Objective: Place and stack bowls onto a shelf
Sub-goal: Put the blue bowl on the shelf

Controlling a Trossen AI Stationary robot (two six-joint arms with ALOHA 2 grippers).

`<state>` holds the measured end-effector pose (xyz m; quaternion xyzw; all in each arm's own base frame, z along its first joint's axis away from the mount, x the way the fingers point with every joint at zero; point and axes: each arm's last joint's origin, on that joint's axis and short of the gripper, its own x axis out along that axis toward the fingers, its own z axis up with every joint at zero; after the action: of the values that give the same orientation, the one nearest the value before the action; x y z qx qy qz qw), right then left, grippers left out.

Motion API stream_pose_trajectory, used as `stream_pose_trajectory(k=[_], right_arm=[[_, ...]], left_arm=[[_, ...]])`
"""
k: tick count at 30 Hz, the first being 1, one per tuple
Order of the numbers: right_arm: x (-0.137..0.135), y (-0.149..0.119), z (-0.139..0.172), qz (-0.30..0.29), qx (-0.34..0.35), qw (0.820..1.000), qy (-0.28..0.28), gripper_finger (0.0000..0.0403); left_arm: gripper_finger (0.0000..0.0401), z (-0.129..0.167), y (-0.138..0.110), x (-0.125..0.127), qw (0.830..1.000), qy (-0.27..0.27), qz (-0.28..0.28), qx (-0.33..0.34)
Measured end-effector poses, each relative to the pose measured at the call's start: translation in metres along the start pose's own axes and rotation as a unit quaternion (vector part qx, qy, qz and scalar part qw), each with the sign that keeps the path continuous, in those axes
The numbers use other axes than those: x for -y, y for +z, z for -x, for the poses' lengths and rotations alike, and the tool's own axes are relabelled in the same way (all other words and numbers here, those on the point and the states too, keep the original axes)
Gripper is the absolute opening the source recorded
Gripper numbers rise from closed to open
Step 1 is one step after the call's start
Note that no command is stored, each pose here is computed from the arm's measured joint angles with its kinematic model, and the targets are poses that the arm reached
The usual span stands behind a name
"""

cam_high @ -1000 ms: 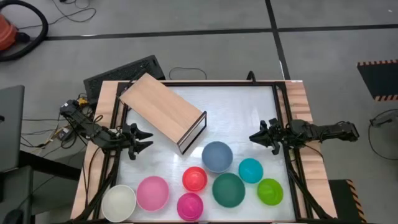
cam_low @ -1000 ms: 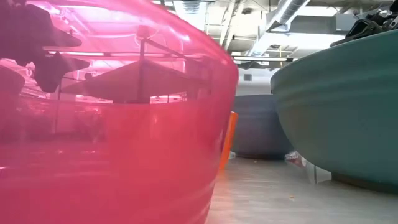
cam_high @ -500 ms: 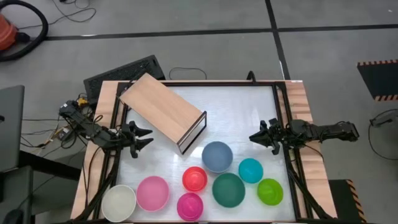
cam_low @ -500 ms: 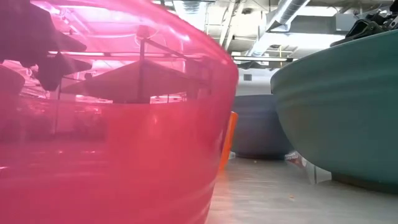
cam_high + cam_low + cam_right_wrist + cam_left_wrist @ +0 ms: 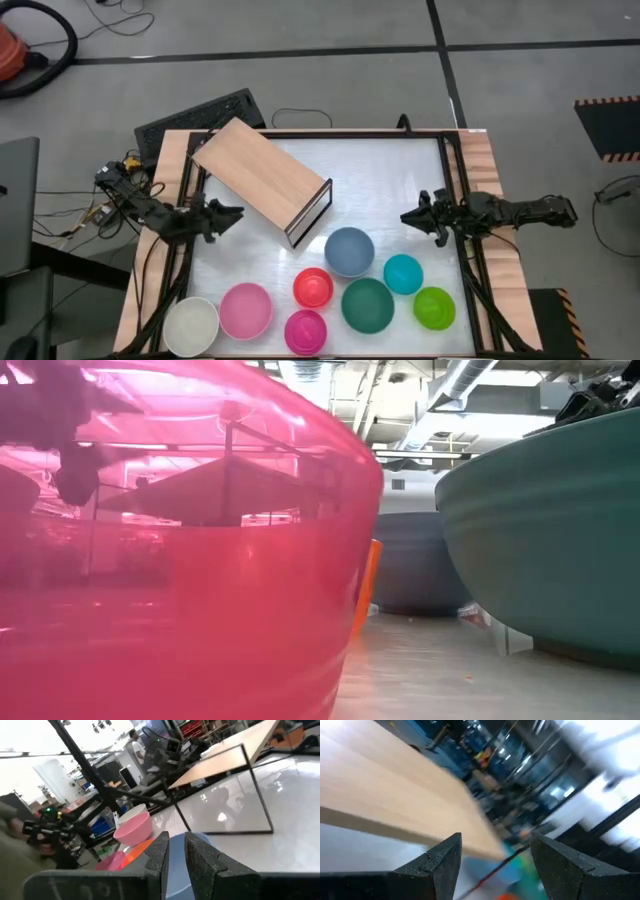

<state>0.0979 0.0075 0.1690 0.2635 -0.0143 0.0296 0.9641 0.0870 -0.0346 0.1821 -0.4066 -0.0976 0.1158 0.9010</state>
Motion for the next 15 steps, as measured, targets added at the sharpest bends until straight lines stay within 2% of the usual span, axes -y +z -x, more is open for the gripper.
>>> stream_pose_trajectory(k=[3, 7, 10, 13, 15], right_arm=[[-0.002, 0.004, 0.000, -0.021, 0.024, 0.999, 0.006, 0.0087], [-0.002, 0.005, 0.000, -0.062, 0.031, 0.998, 0.007, 0.0087], [-0.001, 0.007, 0.000, -0.096, 0.051, 0.994, -0.016, 0.0087], [0.000, 0.008, 0.001, -0.171, 0.061, 0.983, -0.019, 0.0087], [0.000, 0.009, 0.001, -0.180, 0.062, 0.981, -0.025, 0.0087]], left_arm=[[0.0222, 0.001, 0.008, 0.009, 0.996, -0.051, 0.069, 0.014], [0.0222, 0.004, 0.026, 0.020, 0.981, -0.110, 0.145, 0.068], [0.0222, 0.010, 0.043, 0.027, 0.966, -0.152, 0.171, 0.122], [0.0222, 0.016, 0.058, 0.030, 0.949, -0.194, 0.182, 0.171], [0.0222, 0.020, 0.068, 0.034, 0.943, -0.200, 0.176, 0.200]])
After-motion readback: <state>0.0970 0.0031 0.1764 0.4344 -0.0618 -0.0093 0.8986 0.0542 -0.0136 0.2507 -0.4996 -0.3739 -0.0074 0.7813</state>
